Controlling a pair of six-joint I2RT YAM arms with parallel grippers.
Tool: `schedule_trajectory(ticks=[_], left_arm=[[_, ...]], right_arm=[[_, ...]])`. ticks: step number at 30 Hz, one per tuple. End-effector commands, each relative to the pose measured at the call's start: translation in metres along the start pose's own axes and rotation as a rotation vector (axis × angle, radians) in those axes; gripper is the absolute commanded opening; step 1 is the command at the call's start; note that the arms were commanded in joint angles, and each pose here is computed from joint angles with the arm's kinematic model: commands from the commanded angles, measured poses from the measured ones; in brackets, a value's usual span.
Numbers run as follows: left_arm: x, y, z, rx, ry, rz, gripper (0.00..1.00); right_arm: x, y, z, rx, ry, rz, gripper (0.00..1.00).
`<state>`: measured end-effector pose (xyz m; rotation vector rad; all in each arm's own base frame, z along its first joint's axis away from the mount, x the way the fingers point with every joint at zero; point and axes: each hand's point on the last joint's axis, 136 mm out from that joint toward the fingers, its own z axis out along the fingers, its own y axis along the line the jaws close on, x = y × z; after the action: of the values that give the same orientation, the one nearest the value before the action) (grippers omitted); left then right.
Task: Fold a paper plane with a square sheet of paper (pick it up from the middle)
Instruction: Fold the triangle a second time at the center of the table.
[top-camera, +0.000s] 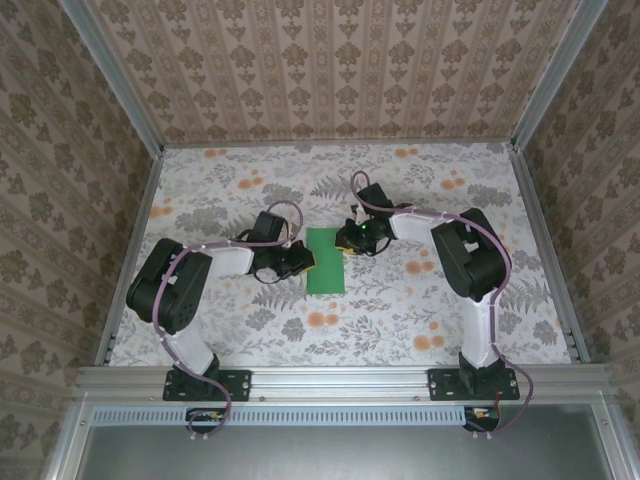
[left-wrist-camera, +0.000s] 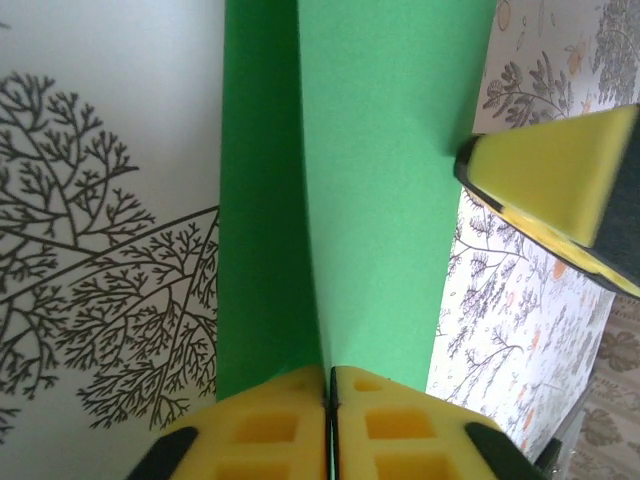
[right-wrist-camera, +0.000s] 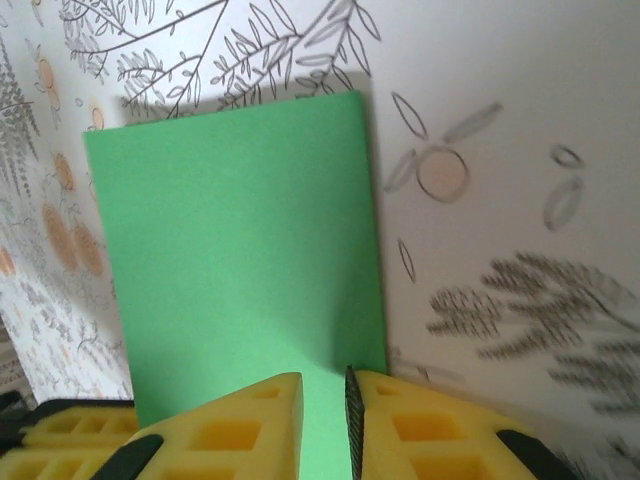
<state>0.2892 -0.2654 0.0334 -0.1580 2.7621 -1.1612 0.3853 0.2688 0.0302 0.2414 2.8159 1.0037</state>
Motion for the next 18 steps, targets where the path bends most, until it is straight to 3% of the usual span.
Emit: schedule_trajectory(ticks=[1,5,9,18], left_arm=[[-0.004,0.003,-0.003,-0.019,0.02,0.056,0.05],[-0.009,0.003,-0.012,-0.044,0.048,0.129,0.0],[-0.008,0.0,-0.015,-0.065,0.102,0.209,0.0],[-0.007,0.007,-0.009,-0.084,0.126,0.19,0.0]], right_arm=[[-0.001,0.026,-0.043,-0.07,-0.03,-0.054,0.23],[0.005,0.029,-0.062,-0.075,-0.047,-0.113,0.24],[0.018,0.024,-0.055,-0.096,-0.011,-0.12,0.22],[0.04,0.028,-0.021,-0.1,0.063,-0.134,0.07]])
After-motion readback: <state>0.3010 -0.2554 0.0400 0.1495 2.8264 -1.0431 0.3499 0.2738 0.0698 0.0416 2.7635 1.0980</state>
